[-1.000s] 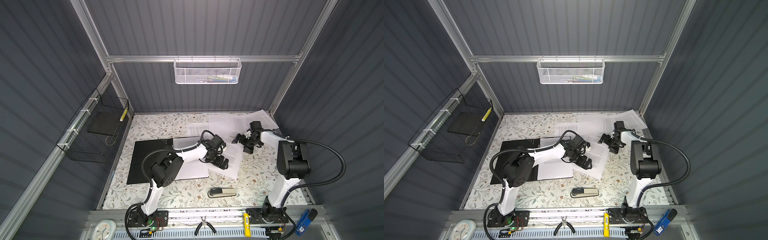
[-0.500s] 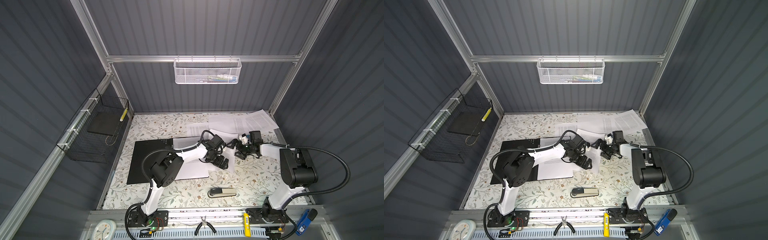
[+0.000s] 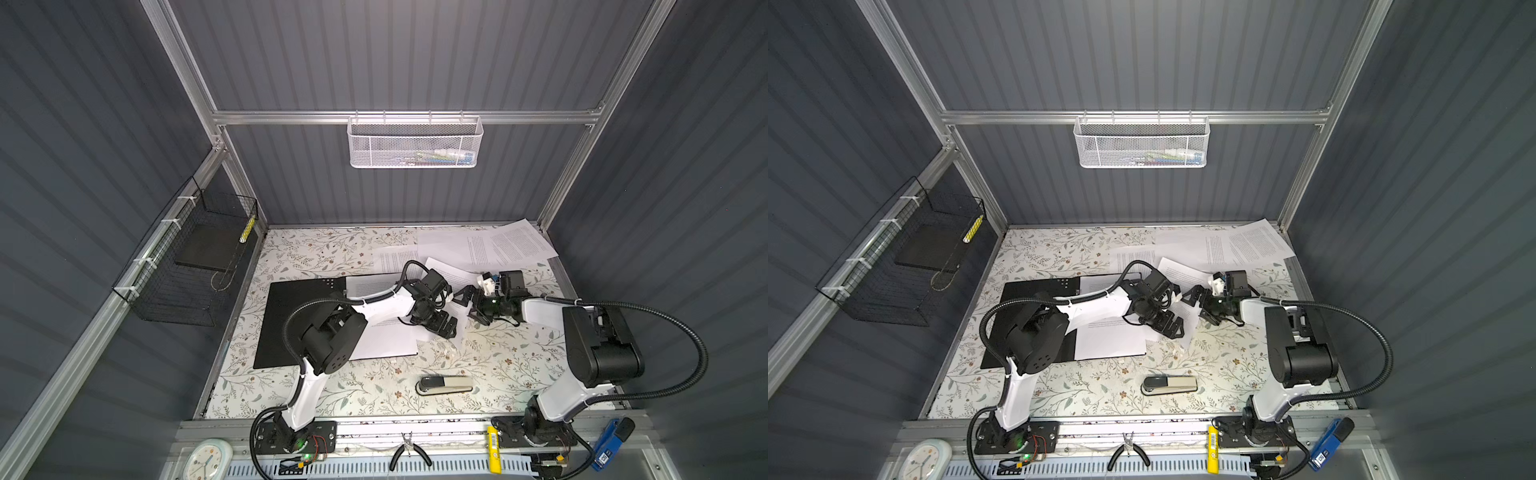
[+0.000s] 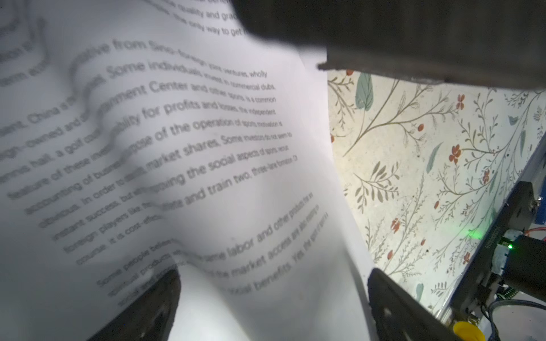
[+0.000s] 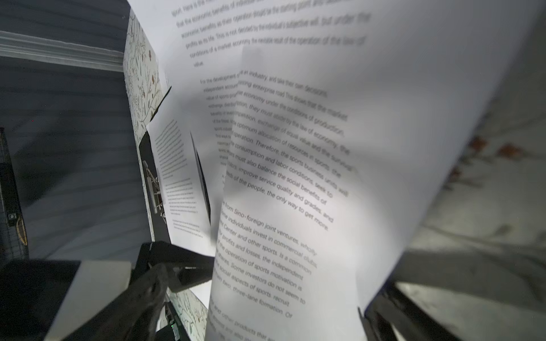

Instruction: Put the files into the folder

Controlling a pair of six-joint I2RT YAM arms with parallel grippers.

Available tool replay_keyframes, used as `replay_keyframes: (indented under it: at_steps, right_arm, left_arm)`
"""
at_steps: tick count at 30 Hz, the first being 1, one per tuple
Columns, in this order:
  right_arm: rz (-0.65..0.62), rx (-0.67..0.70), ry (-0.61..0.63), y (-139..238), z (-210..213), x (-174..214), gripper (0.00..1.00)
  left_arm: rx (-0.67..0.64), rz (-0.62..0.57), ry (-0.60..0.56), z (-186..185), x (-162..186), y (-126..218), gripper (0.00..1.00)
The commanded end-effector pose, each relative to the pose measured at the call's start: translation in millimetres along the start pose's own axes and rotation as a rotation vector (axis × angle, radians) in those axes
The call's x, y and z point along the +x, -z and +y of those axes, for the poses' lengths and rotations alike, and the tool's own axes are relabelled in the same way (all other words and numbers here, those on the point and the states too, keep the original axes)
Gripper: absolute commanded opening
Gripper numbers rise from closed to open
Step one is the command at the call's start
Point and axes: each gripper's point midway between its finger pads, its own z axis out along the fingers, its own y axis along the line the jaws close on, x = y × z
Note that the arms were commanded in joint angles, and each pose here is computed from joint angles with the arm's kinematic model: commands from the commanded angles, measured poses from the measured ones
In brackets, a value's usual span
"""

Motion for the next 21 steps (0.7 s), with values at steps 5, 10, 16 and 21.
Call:
replay_keyframes:
  at_steps: [5, 10, 16, 21]
  right_arm:
    - [0.064, -0.083, 0.078, 6, 10, 30, 0.99]
    - [0.020, -0.059, 0.162, 13, 13, 29, 0.99]
    - [-0.120, -0.062, 0.282, 27, 25, 14, 0.98]
    - [-0.117, -0.222, 0.332, 24, 56, 21, 0.95]
  left_arm:
    - [-0.045, 0.110, 0.045, 24, 28, -18, 0.99]
    - [-0.046, 0.106, 0.049, 26, 27, -15, 0.99]
    - [-0.050, 0.100, 0.056, 30, 26, -11, 0.99]
    - [-0.048, 0.097, 0.057, 29, 26, -9, 0.99]
